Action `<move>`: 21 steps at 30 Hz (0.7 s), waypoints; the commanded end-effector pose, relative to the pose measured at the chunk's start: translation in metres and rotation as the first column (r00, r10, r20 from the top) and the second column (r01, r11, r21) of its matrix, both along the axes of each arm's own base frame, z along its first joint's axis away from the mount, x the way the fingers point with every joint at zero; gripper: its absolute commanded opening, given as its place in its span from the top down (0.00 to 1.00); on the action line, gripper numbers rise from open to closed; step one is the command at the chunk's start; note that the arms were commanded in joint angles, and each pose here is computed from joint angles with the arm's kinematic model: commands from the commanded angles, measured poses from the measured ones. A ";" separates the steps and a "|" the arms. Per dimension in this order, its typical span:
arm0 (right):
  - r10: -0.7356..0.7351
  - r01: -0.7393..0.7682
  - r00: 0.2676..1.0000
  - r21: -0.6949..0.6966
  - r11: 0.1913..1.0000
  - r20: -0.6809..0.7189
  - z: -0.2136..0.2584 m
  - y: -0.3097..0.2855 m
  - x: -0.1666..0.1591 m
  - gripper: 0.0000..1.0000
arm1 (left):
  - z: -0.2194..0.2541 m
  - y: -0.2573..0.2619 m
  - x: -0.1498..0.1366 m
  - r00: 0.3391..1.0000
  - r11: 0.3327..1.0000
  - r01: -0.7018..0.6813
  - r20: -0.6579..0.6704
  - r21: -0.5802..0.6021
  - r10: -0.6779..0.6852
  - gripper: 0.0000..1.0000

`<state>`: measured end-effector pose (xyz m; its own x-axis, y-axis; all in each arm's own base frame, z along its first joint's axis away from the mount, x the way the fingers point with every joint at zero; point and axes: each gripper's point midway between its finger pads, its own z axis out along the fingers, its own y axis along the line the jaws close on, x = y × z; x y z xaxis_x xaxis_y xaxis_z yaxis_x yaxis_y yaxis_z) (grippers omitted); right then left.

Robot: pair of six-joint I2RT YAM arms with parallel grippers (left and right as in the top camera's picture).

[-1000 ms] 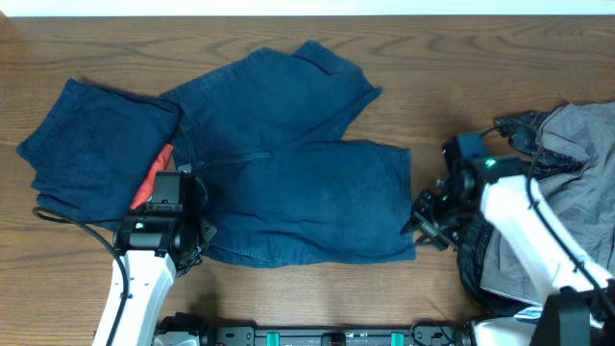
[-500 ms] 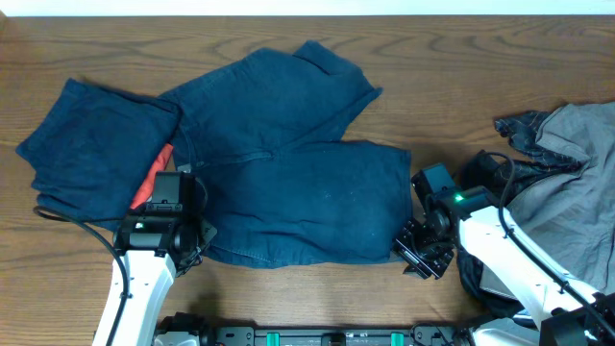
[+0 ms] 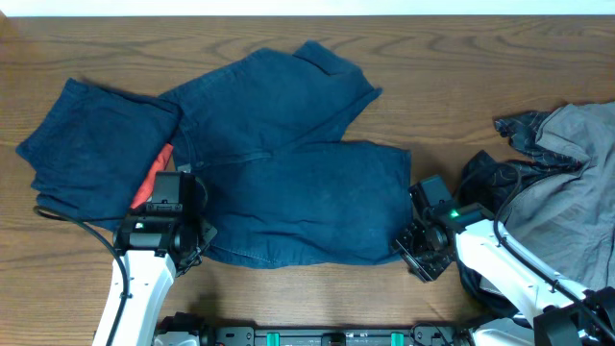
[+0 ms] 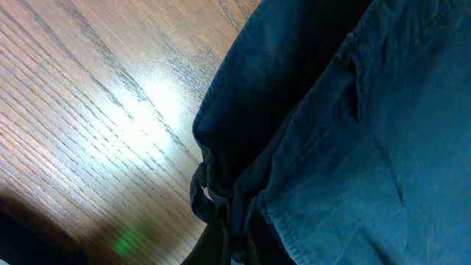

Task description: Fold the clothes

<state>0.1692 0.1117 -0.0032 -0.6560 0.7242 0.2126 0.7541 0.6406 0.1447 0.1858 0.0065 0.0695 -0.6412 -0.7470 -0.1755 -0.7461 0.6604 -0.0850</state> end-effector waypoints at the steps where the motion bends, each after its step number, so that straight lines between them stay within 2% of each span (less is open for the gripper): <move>1: -0.017 0.019 0.998 -0.045 0.999 0.064 -0.001 -0.005 0.012 0.73 | 0.006 0.001 0.004 1.000 1.000 0.011 0.014 0.004 -0.011 0.94; 2: -0.020 0.025 0.996 -0.059 0.998 0.091 -0.001 -0.008 0.018 0.85 | 0.006 -0.002 0.004 1.000 1.000 0.018 0.014 -0.009 -0.018 0.94; 4: -0.025 0.036 0.991 -0.082 0.996 0.134 0.000 -0.012 0.028 0.99 | 0.006 -0.009 0.004 0.999 0.998 0.037 0.013 -0.050 -0.037 0.94; 10: 0.079 -0.051 0.964 -0.115 0.992 0.255 0.024 -0.030 0.062 0.99 | 0.008 -0.038 0.003 0.987 0.968 0.160 0.029 -0.192 -0.157 0.94; 14: 0.069 -0.024 0.945 -0.140 0.990 0.320 0.066 -0.063 0.081 0.99 | 0.020 -0.074 -0.001 0.952 0.880 0.307 0.109 -0.361 -0.288 0.94; 16: 0.083 -0.019 0.920 -0.168 0.986 0.384 0.099 -0.085 0.092 0.99 | 0.028 -0.085 -0.007 0.942 0.845 0.335 0.134 -0.417 -0.307 0.94; 21: 0.088 0.024 0.893 -0.243 0.970 0.442 0.157 -0.127 0.091 0.99 | 0.045 -0.085 -0.026 0.924 0.829 0.381 0.157 -0.408 -0.348 0.94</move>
